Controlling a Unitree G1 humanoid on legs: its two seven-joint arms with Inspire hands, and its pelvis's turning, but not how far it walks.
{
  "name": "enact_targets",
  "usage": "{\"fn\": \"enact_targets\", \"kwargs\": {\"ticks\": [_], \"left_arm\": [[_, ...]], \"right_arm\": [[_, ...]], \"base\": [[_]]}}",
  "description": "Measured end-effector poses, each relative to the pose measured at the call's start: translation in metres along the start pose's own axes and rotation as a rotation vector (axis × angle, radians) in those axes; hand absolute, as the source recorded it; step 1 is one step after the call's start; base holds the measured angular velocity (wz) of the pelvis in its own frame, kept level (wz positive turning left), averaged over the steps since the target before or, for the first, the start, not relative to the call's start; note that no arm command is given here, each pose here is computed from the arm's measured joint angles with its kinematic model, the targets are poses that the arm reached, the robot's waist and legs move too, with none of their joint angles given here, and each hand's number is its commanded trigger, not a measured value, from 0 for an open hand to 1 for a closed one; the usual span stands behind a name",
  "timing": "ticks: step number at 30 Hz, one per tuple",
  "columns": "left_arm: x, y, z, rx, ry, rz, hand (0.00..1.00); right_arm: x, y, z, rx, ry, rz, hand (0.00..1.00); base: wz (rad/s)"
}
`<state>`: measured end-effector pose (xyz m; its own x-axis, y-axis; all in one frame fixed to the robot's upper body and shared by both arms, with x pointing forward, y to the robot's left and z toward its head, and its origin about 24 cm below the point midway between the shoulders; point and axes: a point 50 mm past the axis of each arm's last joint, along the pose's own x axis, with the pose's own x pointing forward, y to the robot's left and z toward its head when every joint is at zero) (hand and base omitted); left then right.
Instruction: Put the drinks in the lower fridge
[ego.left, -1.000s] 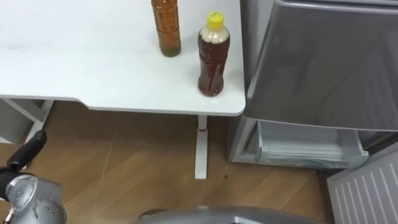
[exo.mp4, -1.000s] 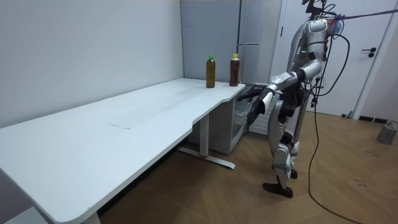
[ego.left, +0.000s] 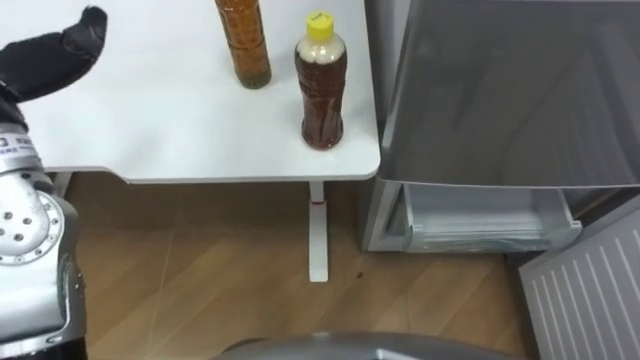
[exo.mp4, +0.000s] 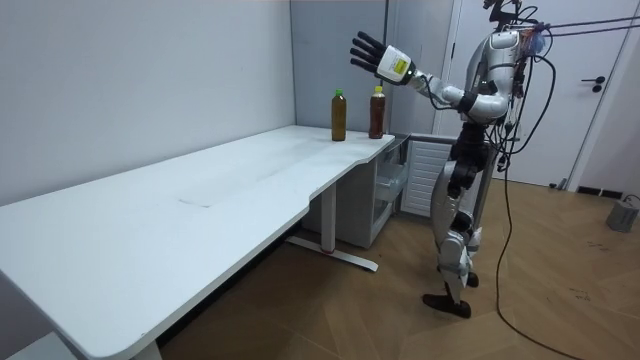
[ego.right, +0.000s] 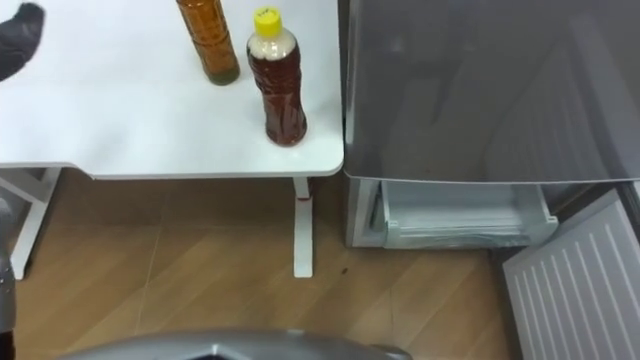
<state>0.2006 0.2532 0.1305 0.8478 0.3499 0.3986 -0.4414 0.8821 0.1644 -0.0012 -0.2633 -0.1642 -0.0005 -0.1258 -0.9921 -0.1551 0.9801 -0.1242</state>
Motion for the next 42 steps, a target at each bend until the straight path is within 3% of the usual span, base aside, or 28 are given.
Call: {"fn": "enact_targets", "kwargs": {"ticks": [7, 18, 25, 42], "left_arm": [[0.0, -0.021, 0.009, -0.035, -0.034, -0.175, 0.0], [0.002, -0.033, 0.027, -0.066, -0.115, -0.312, 0.0], [-0.002, -0.045, 0.026, -0.084, -0.098, -0.413, 0.0], [-0.004, -0.05, 0.025, -0.124, -0.08, -0.521, 0.0]], "right_arm": [[0.0, -0.001, 0.006, 0.001, -0.004, -0.012, 0.0], [0.0, -0.005, 0.005, 0.001, 0.009, -0.02, 0.0], [-0.001, -0.007, 0.004, -0.029, 0.018, -0.026, 0.0], [-0.001, -0.008, 0.004, -0.046, 0.024, -0.051, 0.0]], "base": [[0.0], [-0.01], [0.0], [-0.03]]}}
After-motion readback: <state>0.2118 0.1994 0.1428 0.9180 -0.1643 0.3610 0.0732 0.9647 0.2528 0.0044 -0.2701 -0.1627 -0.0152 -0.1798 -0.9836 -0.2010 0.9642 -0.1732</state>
